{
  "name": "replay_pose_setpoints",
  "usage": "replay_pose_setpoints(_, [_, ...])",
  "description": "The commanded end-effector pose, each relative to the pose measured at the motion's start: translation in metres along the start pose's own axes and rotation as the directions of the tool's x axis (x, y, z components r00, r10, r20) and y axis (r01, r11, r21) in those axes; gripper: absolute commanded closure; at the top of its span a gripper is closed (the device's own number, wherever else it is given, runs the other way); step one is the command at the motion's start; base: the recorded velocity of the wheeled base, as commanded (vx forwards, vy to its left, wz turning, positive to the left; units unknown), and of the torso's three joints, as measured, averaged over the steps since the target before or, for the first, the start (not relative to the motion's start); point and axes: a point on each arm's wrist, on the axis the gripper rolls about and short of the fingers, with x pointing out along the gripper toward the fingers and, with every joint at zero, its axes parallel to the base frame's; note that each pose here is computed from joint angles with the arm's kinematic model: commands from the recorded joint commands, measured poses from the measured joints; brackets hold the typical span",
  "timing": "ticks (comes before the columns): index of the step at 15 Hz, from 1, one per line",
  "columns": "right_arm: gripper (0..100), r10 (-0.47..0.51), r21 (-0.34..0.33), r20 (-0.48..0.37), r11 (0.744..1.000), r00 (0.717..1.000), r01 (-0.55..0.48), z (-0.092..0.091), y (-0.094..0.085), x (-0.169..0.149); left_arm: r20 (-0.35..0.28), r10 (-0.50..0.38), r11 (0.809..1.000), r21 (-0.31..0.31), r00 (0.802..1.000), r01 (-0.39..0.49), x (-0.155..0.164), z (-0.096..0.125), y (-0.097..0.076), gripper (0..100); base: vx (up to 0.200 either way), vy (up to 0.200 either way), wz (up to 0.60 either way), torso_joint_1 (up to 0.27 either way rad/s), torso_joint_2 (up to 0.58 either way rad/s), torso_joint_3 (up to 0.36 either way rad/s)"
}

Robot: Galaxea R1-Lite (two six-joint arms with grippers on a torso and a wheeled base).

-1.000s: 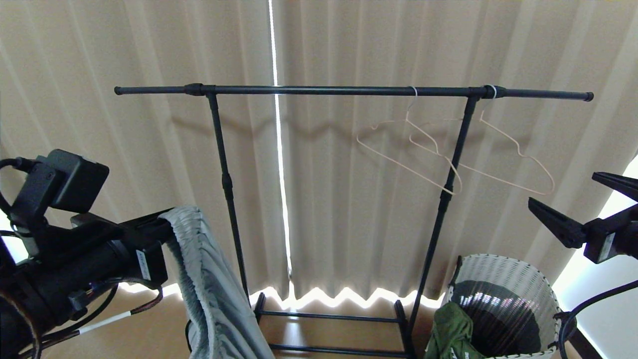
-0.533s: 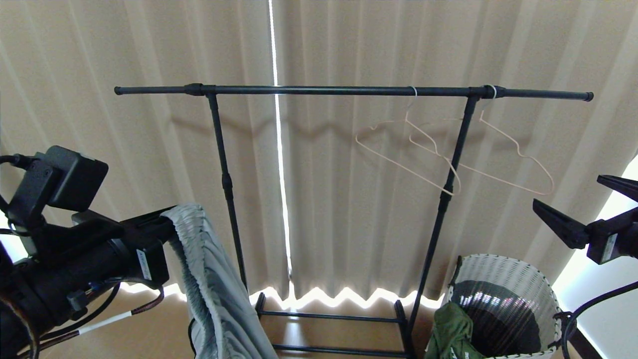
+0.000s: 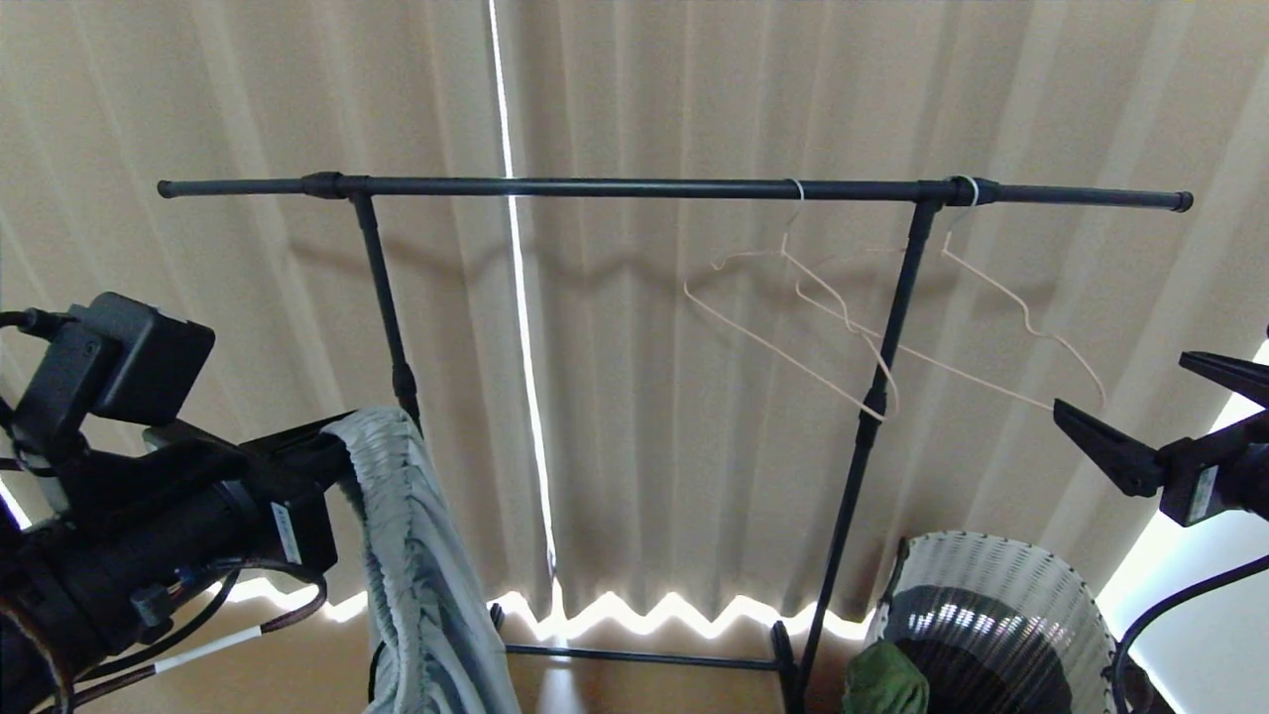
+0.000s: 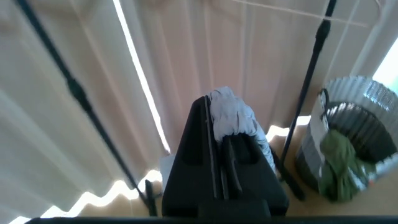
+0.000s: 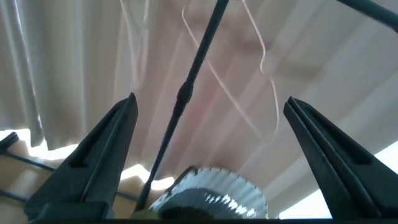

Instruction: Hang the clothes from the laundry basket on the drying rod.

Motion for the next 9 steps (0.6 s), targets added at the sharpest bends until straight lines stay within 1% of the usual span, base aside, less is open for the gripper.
replay_pose_setpoints(1, [0,0.002,0.0,0.0,1.0,1.0,-0.002,-0.0001,0.0003,0.0003,-0.001,0.0,1.0,0.0,1.0,0.0,0.0002,-0.0004,0.0,100,0.2,-0.2,0.0,0.002,0.0,0.002])
replay_pose_setpoints(3, [0,0.002,0.0,0.001,1.0,1.0,-0.002,0.0001,0.0002,-0.0001,-0.002,0.002,1.0,0.002,1.0,-0.002,-0.0002,-0.0006,0.0001,100,0.2,-0.2,0.0,0.015,0.0,0.002])
replay_pose_setpoints(7, [0,-0.005,0.0,0.007,1.0,1.0,0.005,0.0014,-0.0007,-0.0009,0.001,0.002,1.0,0.004,1.0,-0.002,-0.0026,-0.0013,0.0003,100,0.0,0.0,0.0,0.0,0.0,0.0])
replay_pose_setpoints(9, [0,-0.032,0.001,0.001,1.0,1.0,0.032,0.0006,-0.0055,-0.0002,0.012,0.003,1.0,0.005,1.0,-0.003,-0.0054,0.0,0.0007,100,0.0,0.0,0.0,0.0,0.0,0.0])
